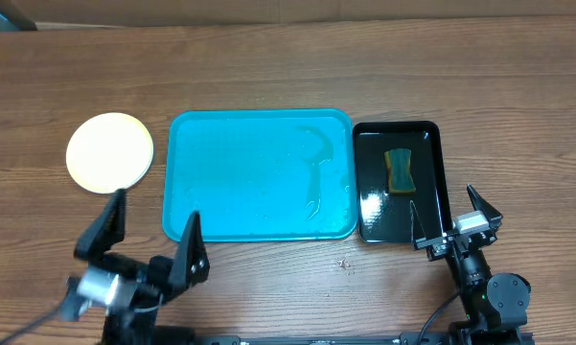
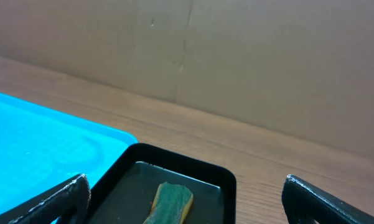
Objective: Clean dirty plates on tray and stack at the side
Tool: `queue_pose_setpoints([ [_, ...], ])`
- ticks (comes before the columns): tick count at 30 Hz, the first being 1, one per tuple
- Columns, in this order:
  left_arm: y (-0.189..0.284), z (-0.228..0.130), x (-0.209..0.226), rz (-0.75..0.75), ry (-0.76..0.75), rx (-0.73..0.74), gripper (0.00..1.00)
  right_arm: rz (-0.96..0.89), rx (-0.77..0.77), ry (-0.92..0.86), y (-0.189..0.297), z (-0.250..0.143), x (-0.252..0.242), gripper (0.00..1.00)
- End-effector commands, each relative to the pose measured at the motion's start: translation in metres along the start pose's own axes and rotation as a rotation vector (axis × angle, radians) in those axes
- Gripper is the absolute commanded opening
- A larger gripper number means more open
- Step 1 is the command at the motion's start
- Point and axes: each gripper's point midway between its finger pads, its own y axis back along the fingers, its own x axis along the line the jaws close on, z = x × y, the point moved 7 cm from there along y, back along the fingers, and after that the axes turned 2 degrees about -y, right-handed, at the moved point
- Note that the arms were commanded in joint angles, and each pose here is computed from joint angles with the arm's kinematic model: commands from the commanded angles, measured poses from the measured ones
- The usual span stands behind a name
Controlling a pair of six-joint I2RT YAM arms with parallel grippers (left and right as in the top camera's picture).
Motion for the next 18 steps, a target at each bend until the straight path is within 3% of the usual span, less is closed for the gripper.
queue_pose_setpoints([
  [1,0.007,-0.014,0.005,0.023,-0.009,-0.081,1.0,-0.005,0.0,0.0,0.0,-0.003,0.0,1.0],
  [4,0.006,-0.035,0.014,0.066,-0.007,-0.061,1.0,-0.005,0.0,0.0,0.0,-0.003,0.0,1.0],
  [10,0.011,-0.1,0.035,0.19,0.023,0.144,1.0,-0.005,0.0,0.0,0.0,-0.003,0.0,1.0],
  [18,0.029,-0.167,0.046,0.247,0.057,0.401,1.0,-0.005,0.0,0.0,0.0,-0.003,0.0,1.0],
])
